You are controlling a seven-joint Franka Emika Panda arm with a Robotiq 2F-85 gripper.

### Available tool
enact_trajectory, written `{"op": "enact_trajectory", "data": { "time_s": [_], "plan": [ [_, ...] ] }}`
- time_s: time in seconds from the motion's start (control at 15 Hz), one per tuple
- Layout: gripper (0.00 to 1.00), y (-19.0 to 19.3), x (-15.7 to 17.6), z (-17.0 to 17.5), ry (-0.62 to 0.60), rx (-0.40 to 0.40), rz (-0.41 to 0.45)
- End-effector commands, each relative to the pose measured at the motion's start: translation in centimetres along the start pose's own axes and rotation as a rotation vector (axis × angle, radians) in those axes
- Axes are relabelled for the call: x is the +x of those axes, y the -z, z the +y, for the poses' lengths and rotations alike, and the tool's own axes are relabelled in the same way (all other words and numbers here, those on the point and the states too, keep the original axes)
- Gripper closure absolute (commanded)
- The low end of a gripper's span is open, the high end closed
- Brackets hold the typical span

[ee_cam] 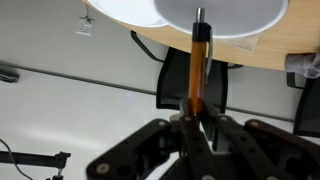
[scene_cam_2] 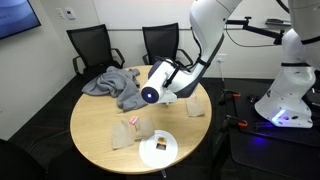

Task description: Move the pen to the left and the mug forward, then pick the pen and put it in the mug

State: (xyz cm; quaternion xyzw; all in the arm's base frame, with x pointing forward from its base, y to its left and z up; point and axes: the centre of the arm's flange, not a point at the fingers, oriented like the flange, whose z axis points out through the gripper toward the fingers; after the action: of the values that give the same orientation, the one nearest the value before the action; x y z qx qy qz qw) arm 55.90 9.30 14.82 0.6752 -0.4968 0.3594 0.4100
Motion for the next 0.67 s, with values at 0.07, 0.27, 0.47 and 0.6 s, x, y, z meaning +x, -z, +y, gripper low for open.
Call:
{"op": "enact_trajectory", "data": {
  "time_s": [0.07, 0.27, 0.47, 0.6],
  "plan": [
    [0.96, -1.1, -1.0, -1.6, 0.015, -0.014, 0.027],
    [0.96, -1.5, -1.7, -1.9, 0.024, -0.021, 0.03],
    [0.64, -1.5, -2.4, -1.9, 0.04, -0.033, 0.035],
    [0.53, -1.5, -2.6, -1.8, 0.043, -0.04, 0.036]
  ]
}}
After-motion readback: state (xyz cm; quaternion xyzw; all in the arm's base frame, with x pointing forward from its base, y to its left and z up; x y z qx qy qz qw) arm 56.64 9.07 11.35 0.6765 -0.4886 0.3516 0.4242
